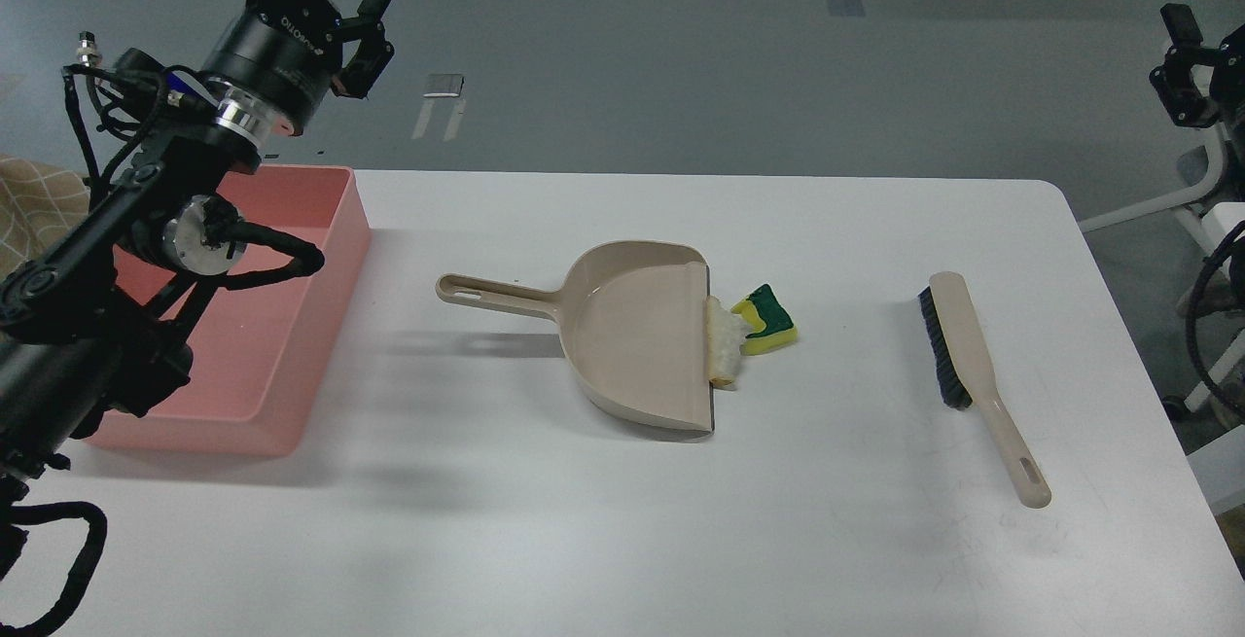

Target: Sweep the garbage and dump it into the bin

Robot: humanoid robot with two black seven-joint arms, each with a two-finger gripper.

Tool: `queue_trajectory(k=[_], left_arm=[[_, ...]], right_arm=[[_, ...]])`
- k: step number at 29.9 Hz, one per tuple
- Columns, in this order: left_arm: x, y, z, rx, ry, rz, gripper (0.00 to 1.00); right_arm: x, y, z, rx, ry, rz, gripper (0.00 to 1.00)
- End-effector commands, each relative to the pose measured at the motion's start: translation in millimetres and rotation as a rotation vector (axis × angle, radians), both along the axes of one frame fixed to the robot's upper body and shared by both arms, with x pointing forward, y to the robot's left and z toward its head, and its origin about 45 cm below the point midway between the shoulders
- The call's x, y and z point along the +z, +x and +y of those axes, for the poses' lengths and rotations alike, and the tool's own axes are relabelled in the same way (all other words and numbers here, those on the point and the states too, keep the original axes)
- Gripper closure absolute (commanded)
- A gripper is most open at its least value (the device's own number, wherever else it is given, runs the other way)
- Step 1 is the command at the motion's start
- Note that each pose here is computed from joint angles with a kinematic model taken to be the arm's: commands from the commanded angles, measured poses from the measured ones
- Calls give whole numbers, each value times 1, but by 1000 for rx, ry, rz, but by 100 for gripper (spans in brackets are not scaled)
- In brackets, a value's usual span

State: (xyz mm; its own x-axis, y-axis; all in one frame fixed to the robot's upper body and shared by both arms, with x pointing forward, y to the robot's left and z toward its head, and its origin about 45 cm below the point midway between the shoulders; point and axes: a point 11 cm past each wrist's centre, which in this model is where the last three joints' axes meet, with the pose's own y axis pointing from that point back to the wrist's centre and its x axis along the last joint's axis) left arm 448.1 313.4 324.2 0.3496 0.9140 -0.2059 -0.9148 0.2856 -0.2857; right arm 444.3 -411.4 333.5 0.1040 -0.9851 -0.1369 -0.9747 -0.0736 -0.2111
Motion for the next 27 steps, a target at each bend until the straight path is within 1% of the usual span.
queue_trajectory(k=[1,4,7,9,13,23,27], left_arm=[[-7,1,1,14,-15,21,2],[-16,5,3,35,-23,47,2],[-15,10,-4,34,-39,39,2],[-16,10,-5,33,-38,40,2],[-14,13,-24,-10,-46,41,2],[-18,13,-28,0,-47,50,2],[-18,11,-34,-15,-12,34,2]], right_arm=[[2,1,1,-1,2,-5,0],[4,2,-3,-16,1,-8,0],[6,1,-1,5,-9,-12,0],[3,1,-1,5,-9,-7,0],[-10,3,-2,-10,-20,27,0],[-11,3,4,11,-23,27,0],[-13,5,12,23,-8,26,0]])
